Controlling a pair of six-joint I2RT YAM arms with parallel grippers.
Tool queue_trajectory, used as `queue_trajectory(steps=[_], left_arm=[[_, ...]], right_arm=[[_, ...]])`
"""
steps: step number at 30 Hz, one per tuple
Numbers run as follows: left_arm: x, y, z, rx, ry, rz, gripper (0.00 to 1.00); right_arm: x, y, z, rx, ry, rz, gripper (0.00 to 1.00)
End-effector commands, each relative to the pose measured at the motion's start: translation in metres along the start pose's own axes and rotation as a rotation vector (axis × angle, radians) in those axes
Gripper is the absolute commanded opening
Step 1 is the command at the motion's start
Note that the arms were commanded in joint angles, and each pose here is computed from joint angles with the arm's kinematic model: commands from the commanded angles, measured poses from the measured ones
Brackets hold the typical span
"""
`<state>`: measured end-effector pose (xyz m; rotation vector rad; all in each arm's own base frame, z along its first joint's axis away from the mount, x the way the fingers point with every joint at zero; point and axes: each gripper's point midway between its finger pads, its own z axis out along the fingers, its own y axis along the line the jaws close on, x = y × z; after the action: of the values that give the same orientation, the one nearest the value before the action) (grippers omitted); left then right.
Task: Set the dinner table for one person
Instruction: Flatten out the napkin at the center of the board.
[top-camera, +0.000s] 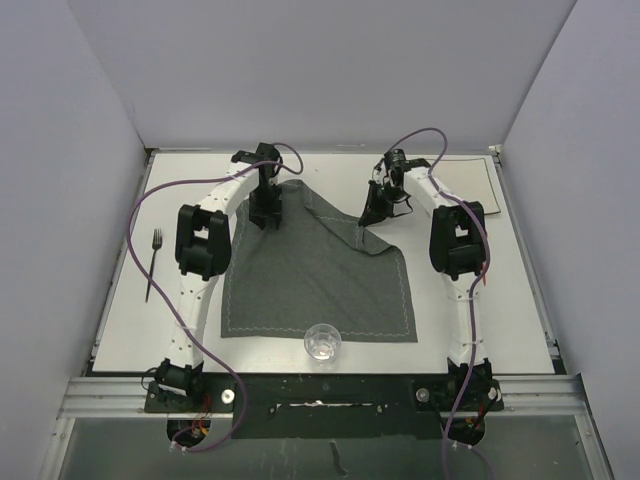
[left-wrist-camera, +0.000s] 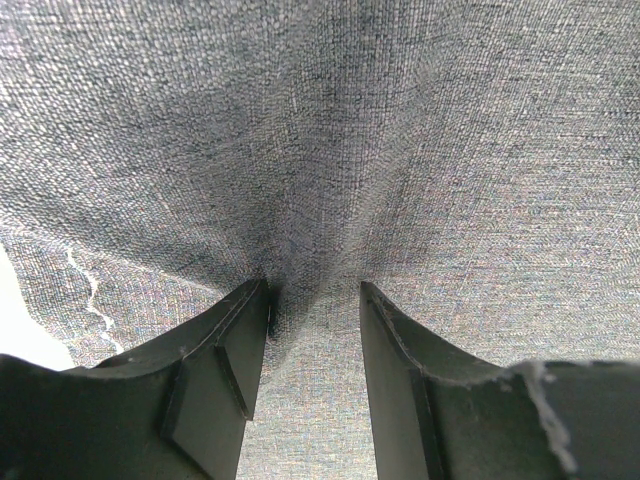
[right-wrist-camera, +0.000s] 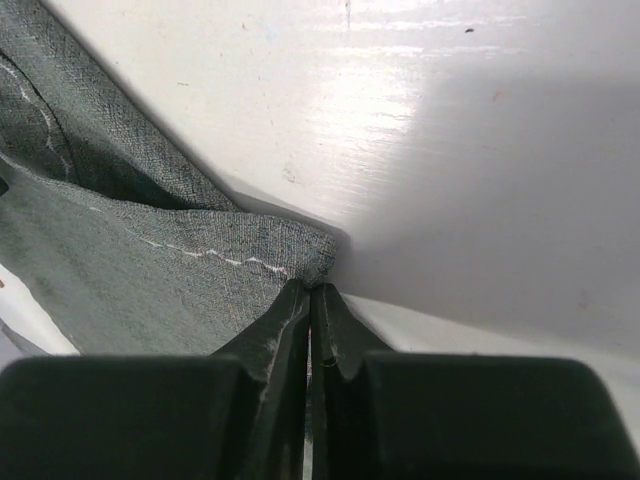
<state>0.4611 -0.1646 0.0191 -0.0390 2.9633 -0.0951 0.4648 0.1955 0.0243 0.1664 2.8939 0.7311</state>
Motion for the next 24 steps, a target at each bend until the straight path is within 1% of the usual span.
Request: queue_trajectory(steps=[1,13,16,19,24], left_arm=[[-0.001,0.004,0.012,-0.012,0.009,-0.014,0.4],[0.0,0.006,0.012,-0.018,0.011,-0.017,0.4],[0.001,0.008,0.015,-0.022,0.016,-0.021,0.4],[0.003,0.009,0.018,-0.025,0.024,-0.022,0.4],[0.004,0.01,0.019,-0.026,0.024,-0.023,0.4]], right_arm=[[-0.029,0.023,-0.047,0.021,-0.144,-0.093,0.0],[-0.071,0.034,-0.108,0.112,-0.382,-0.177,0.0],[-0.079,0.039,-0.119,0.107,-0.41,-0.186,0.0],[-0.084,0.039,-0.121,0.113,-0.422,-0.193,0.0],[-0.105,0.028,-0.131,0.182,-0.489,-0.194,0.0]])
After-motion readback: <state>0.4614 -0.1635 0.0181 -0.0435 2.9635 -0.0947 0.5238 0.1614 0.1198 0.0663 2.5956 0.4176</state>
